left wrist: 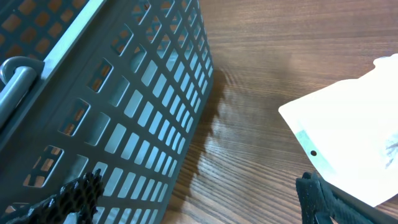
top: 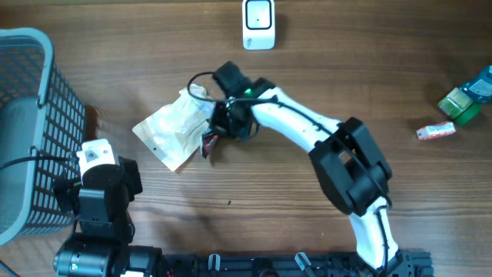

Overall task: Scan the item barcode
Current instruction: 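Lift the black-red packet up to the white scanner face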

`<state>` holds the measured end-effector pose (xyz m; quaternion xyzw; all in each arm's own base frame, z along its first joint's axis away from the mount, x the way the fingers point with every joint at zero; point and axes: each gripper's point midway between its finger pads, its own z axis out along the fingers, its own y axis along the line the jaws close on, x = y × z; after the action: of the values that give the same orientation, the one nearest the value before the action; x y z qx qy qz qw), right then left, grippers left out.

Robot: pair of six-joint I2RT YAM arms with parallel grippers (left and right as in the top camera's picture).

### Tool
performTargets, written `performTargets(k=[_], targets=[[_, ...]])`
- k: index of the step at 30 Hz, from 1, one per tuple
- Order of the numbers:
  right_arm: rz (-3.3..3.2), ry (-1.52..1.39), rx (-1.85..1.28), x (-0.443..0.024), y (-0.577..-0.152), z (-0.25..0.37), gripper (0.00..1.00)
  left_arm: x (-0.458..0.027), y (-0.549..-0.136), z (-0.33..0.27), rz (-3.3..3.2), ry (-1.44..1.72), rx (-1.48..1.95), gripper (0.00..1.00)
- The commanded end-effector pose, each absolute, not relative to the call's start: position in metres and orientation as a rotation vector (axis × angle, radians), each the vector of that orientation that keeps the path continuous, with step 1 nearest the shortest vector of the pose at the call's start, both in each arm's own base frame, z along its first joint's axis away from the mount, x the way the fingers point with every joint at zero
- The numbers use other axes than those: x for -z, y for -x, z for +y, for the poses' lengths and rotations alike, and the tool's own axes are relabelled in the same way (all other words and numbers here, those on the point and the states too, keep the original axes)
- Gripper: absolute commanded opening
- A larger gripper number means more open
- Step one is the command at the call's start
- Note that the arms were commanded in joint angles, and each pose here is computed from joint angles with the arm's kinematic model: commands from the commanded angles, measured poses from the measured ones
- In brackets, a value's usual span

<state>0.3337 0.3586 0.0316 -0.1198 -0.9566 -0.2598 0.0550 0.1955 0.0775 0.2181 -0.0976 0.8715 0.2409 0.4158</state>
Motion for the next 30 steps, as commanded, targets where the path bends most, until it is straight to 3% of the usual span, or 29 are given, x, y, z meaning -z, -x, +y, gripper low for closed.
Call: performTargets(k=[1, 6, 8, 12, 18, 30], targets=[[-2.696, 0.008, 1.175, -0.081, -0.329, 0.363, 0.05, -0.221, -0.195, 0.080, 2.177, 0.260, -0.617, 1.00], [-2.017, -0.394, 2.022, -0.196, -0.343, 0.320, 0.04, -0.221, -0.195, 0.080, 2.177, 0.260, -0.617, 1.00], [-2.022, -0.407, 2.145, -0.206, -0.369, 0.289, 0.05, -0.221, -0.195, 0.080, 2.177, 0.261, -0.617, 1.00], [-2.067, -0.254, 2.154, -0.214, -0.408, 0.253, 0.05, -0.221, -0.195, 0.080, 2.177, 0.260, -0.617, 1.00], [-2.077, -0.189, 2.087, -0.250, -0.432, 0.254, 0.05, -0.221, -0.195, 0.080, 2.177, 0.261, -0.617, 1.00], [-2.080, -0.180, 2.069, -0.265, -0.433, 0.253, 0.05, -0.221, -0.195, 0.080, 2.177, 0.260, -0.617, 1.00]])
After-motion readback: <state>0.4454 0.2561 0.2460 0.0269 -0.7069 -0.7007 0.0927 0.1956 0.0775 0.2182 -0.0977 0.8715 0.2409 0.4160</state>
